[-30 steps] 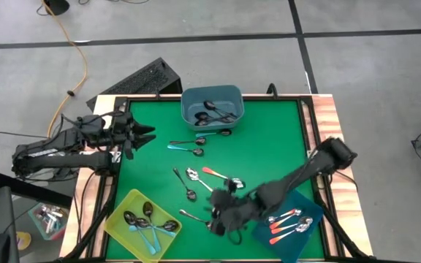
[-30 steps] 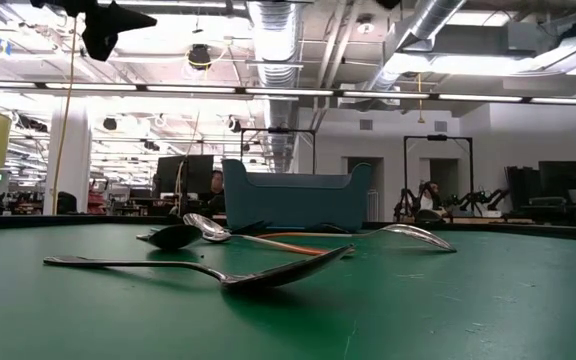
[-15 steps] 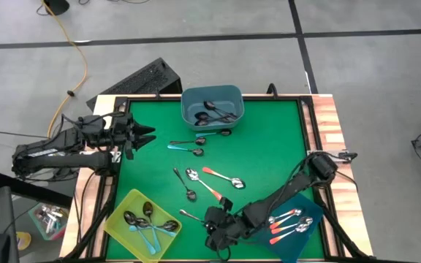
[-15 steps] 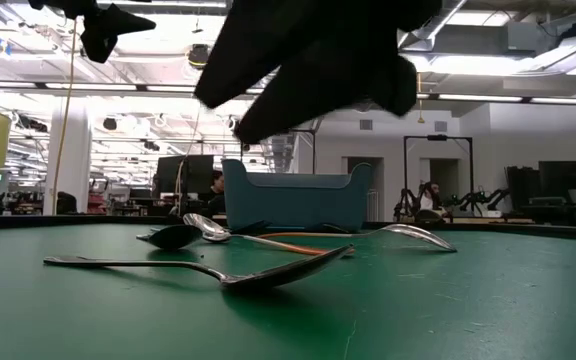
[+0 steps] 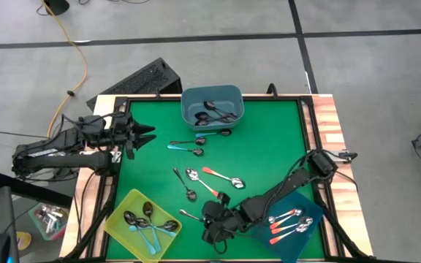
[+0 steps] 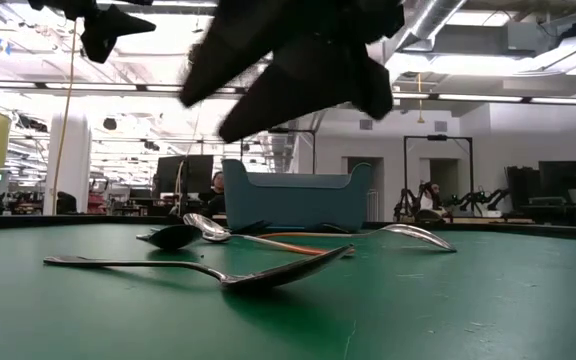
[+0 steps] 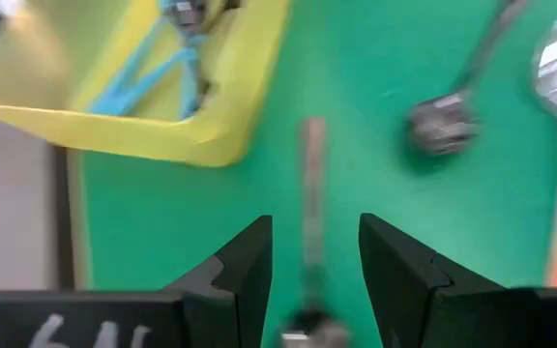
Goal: Sort silverware by color (type)
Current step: Put the orange spoon into the blue bin
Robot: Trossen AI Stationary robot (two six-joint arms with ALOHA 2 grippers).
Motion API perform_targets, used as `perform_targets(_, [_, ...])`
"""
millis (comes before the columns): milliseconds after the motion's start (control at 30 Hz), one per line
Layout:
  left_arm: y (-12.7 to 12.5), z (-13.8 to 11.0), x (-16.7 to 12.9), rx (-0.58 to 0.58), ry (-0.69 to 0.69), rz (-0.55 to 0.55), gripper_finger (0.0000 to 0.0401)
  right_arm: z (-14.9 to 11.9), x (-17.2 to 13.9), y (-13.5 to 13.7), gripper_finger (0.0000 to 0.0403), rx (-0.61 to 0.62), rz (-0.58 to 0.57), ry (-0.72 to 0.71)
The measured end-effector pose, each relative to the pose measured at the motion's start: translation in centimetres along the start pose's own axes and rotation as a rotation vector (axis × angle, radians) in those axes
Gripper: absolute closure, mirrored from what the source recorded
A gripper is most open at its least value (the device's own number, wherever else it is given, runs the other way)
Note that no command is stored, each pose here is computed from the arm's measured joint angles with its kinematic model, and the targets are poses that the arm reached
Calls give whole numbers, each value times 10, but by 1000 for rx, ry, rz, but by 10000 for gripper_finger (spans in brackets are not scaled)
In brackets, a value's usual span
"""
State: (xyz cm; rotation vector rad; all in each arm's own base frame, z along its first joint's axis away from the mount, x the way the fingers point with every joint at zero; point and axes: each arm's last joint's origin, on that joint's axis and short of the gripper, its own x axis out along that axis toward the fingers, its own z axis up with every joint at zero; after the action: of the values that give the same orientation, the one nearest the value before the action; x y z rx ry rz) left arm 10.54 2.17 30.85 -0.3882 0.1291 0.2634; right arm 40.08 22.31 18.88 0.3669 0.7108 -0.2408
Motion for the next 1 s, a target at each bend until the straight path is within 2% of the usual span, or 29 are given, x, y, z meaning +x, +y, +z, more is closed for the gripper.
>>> perform_targets(267, [2,0,0,1,-21,58,231,23,-36,-22,239,-224,-141,44])
perform_targets(433, [3,1,0,0,-40,109,231,28,-29,-38,239,-348,-202,107])
perform_targets(533, [4,1,0,11,-46,128,231,29,-34,-53,239,-359,-184,111])
perform_targets(633, [5,1,0,26,-54,154,231,21,-41,-77,239,-280,-107,49])
perform_targets(833, [7,2,-1,29,-87,241,231,-23,-40,-126,239,-14,24,-124])
perform_targets(933, [7,3,-1,32,-95,243,231,-34,-39,-145,239,119,86,-213])
perform_targets(1000, [7,3,-1,37,-94,241,231,-32,-38,-152,239,162,104,-259])
